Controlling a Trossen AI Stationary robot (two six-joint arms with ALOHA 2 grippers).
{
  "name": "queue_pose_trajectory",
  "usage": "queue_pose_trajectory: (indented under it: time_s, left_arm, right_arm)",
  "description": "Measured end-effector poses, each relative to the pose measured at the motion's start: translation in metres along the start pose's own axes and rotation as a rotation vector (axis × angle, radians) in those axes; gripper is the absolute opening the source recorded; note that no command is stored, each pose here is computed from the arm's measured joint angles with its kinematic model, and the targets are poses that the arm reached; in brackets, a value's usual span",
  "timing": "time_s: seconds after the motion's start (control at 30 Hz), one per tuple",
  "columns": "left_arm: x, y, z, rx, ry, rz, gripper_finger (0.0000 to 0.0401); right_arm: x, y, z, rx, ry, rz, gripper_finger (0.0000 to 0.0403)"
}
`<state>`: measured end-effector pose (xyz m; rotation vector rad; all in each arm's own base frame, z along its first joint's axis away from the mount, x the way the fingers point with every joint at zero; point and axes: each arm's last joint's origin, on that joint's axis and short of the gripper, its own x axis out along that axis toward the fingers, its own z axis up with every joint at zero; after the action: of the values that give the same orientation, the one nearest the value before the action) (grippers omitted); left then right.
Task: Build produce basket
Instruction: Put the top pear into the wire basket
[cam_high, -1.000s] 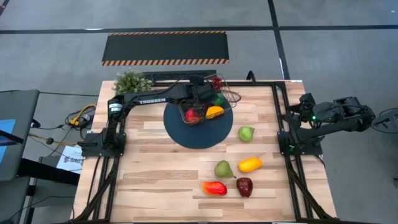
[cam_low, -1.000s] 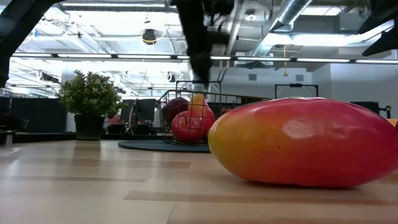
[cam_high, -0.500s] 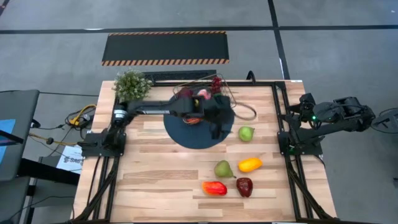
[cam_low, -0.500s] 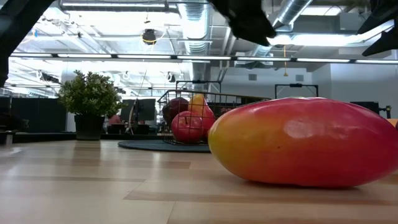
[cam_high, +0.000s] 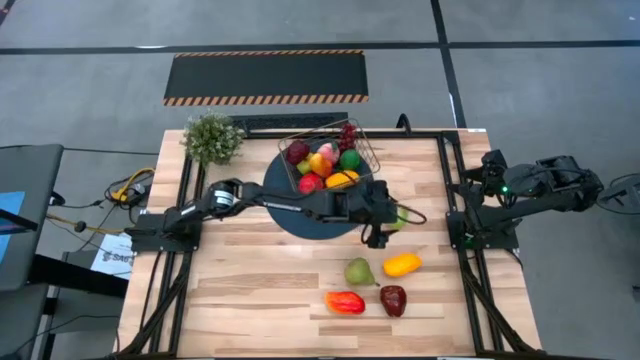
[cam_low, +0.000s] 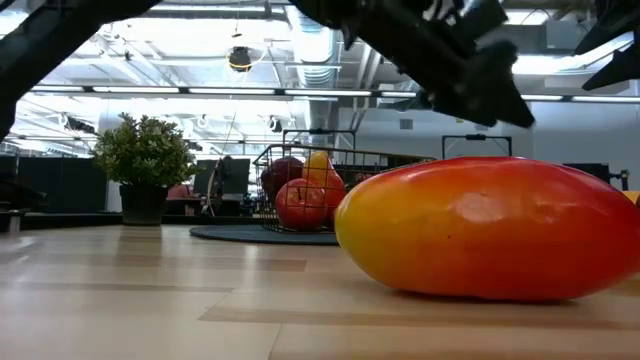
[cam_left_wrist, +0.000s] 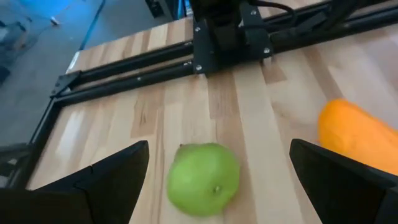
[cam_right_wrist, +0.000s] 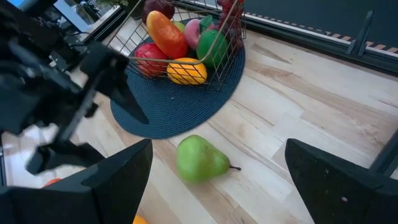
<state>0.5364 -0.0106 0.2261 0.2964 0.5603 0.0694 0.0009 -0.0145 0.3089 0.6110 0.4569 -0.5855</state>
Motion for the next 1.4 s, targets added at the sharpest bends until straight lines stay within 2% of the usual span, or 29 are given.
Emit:
queue_pose_trajectory:
  time_s: [0.1, 0.2, 0.43, 0.7, 0.87, 1.13, 1.27, 1.4]
  left_arm:
    - [0.011, -0.009, -0.004, 0.020, -0.035, 0.032, 0.0378]
    - [0.021, -0.011, -0.005, -0.013, -0.067, 0.041, 0.0378]
    - [0.043, -0.004, -0.010, -0.066, -0.097, 0.141, 0.0378]
    - [0.063, -0.013, -0.026, -0.099, -0.057, 0.148, 0.0378]
    - [0.062, -0.011, -0.029, -0.086, -0.033, 0.244, 0.0378]
    - [0.071, 0.002, -0.036, -0.203, -0.077, 0.201, 0.0378]
    - [0.081, -0.005, -0.044, -0.210, -0.104, 0.191, 0.0378]
    - [0.086, -0.012, -0.052, -0.206, -0.072, 0.203, 0.0378]
  right_arm:
    - [0.000, 0.000, 0.000, 0.000, 0.000, 0.000, 0.0385]
    - [0.000, 0.000, 0.000, 0.001, 0.000, 0.000, 0.0385]
    - [0.000, 0.000, 0.000, 0.023, 0.001, 0.000, 0.0385]
    - [0.000, 0.000, 0.000, 0.024, 0.002, 0.000, 0.0385]
    - [0.000, 0.000, 0.000, 0.024, 0.002, 0.000, 0.0385]
    - [0.000, 0.000, 0.000, 0.025, 0.002, 0.000, 0.0385]
    - [0.000, 0.000, 0.000, 0.026, 0.001, 0.000, 0.0385]
    - [0.000, 0.000, 0.000, 0.026, 0.001, 0.000, 0.0385]
